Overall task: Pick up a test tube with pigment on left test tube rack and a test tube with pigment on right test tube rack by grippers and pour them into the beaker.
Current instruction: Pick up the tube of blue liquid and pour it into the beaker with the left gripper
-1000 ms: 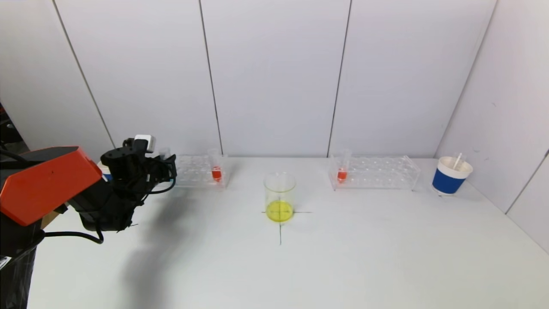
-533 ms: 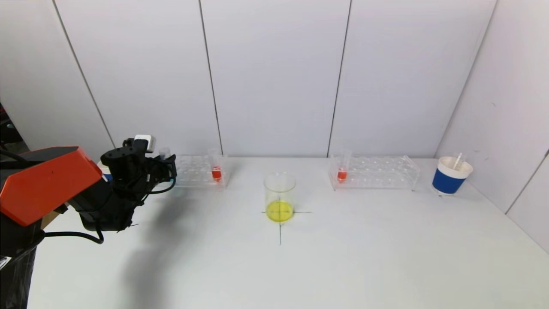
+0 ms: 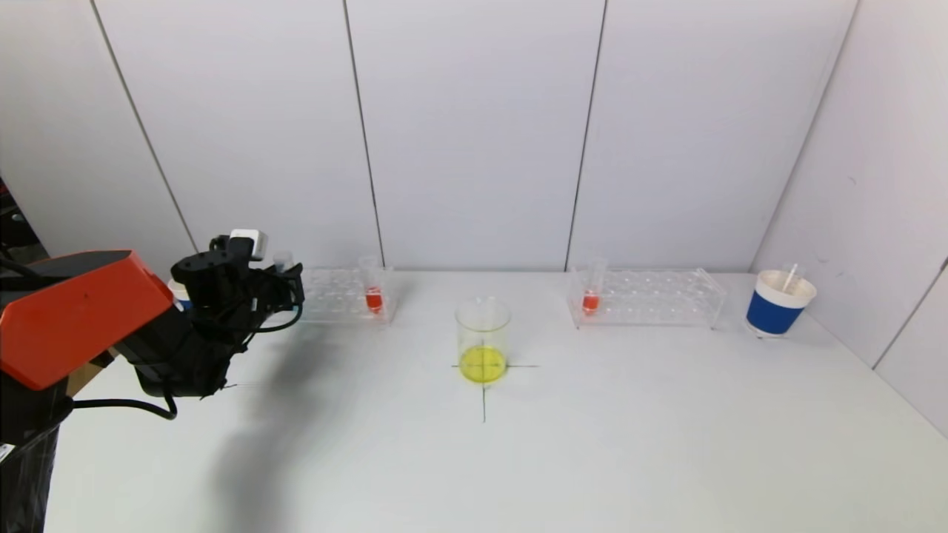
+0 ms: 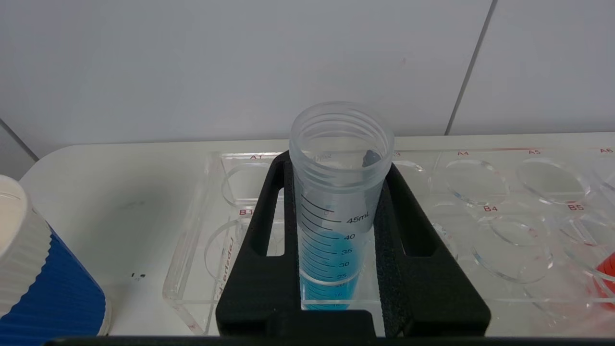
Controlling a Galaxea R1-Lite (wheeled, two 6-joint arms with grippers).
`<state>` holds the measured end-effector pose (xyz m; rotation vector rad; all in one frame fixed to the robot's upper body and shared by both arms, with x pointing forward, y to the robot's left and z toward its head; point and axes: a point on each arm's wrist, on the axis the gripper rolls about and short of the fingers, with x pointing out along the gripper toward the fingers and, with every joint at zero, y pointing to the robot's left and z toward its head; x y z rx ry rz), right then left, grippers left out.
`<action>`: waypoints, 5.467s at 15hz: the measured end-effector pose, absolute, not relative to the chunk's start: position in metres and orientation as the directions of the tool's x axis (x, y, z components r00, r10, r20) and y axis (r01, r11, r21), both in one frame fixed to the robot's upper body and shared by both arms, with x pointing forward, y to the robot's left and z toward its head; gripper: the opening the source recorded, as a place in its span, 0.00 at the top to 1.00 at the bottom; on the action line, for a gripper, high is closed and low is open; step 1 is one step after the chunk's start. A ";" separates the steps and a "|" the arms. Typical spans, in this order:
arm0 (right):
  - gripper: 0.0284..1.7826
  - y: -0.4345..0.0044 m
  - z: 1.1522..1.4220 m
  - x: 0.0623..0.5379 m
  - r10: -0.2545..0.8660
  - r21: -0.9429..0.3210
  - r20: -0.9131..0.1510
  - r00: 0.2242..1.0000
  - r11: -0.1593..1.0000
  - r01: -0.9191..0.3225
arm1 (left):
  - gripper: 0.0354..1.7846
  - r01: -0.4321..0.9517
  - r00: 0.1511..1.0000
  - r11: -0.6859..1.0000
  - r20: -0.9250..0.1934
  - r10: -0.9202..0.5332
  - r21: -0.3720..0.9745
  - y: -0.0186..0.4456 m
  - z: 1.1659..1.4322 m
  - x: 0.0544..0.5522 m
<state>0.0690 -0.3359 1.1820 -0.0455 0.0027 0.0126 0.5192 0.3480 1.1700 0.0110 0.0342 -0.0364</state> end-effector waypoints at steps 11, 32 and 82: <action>0.01 -0.336 1.182 0.069 0.013 -0.045 -0.003 1.000 0.999 -0.013 | 0.76 0.032 0.999 0.999 -0.006 -0.032 -0.019 0.349 1.200 0.516; 0.01 -0.336 1.182 0.069 0.013 -0.045 -0.003 1.000 0.999 -0.013 | 0.76 0.159 0.985 0.987 0.075 -0.158 -0.009 0.297 1.319 0.508; 0.01 -0.336 1.182 0.069 0.013 -0.045 -0.003 1.000 0.999 -0.014 | 0.76 0.545 0.463 0.301 0.019 -0.886 0.782 0.169 1.316 0.518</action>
